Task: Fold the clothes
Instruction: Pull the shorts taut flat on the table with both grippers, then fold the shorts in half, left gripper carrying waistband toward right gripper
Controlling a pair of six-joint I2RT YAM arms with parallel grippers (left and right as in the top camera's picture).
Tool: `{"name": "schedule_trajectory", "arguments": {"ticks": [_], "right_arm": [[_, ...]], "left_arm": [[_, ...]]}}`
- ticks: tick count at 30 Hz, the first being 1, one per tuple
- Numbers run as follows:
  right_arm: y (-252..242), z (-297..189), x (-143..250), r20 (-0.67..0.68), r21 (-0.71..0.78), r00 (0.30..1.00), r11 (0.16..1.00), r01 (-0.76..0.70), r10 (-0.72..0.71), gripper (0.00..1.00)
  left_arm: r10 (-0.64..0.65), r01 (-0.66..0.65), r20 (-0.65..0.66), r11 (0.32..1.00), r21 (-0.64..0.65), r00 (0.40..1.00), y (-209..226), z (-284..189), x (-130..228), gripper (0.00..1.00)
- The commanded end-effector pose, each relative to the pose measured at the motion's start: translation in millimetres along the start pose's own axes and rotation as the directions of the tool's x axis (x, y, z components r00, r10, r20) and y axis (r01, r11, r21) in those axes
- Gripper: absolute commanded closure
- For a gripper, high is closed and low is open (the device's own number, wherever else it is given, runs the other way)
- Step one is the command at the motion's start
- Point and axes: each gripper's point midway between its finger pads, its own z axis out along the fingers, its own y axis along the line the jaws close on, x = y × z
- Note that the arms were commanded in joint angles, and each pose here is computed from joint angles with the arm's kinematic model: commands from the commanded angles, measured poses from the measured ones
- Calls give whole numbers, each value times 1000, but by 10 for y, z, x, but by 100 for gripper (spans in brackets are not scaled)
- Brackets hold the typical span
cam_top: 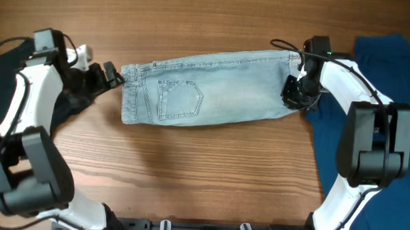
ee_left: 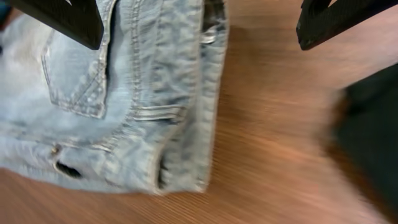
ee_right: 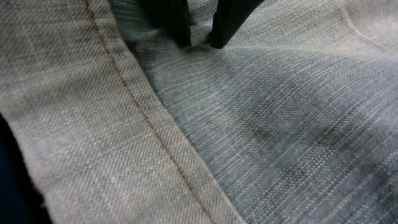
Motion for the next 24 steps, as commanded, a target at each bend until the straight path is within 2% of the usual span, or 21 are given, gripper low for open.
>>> {"name": "schedule_trajectory", "arguments": {"ticks": [1, 4, 5, 8, 14, 18, 19, 20, 24], "right_arm": [[-362, 294, 94, -50, 149, 999, 988, 24, -16, 81], [-175, 28, 11, -14, 65, 995, 993, 98, -97, 75], [81, -188, -3, 27, -69, 990, 987, 143, -141, 72], [494, -432, 90, 49, -280, 981, 941, 192, -186, 69], [942, -255, 452, 20, -325, 950, 897, 301, -312, 69], [1159, -134, 701, -9, -367, 937, 872, 322, -350, 69], [1185, -108, 758, -25, -376, 933, 868, 324, -359, 68], [1209, -48, 812, -51, -372, 934, 875, 311, -353, 67], [1264, 81, 943, -102, -378, 924, 874, 305, -367, 67]], "left_arm": [[117, -107, -99, 990, 96, 988, -178, 347, 138, 0], [144, -128, -174, 987, 98, 974, -142, 592, 266, 0], [130, -113, -204, 989, 92, 970, -85, 689, 312, 1], [109, -90, -250, 992, 88, 962, -1, 856, 388, 4], [130, -91, -327, 987, 132, 936, -116, 1136, 586, 16], [169, -128, -343, 982, 139, 924, -249, 1188, 664, 34], [172, -130, -346, 982, 140, 922, -270, 1195, 678, 41], [183, -141, -351, 980, 142, 918, -308, 1208, 702, 55], [181, -139, -358, 980, 139, 916, -365, 1227, 734, 96]]}}
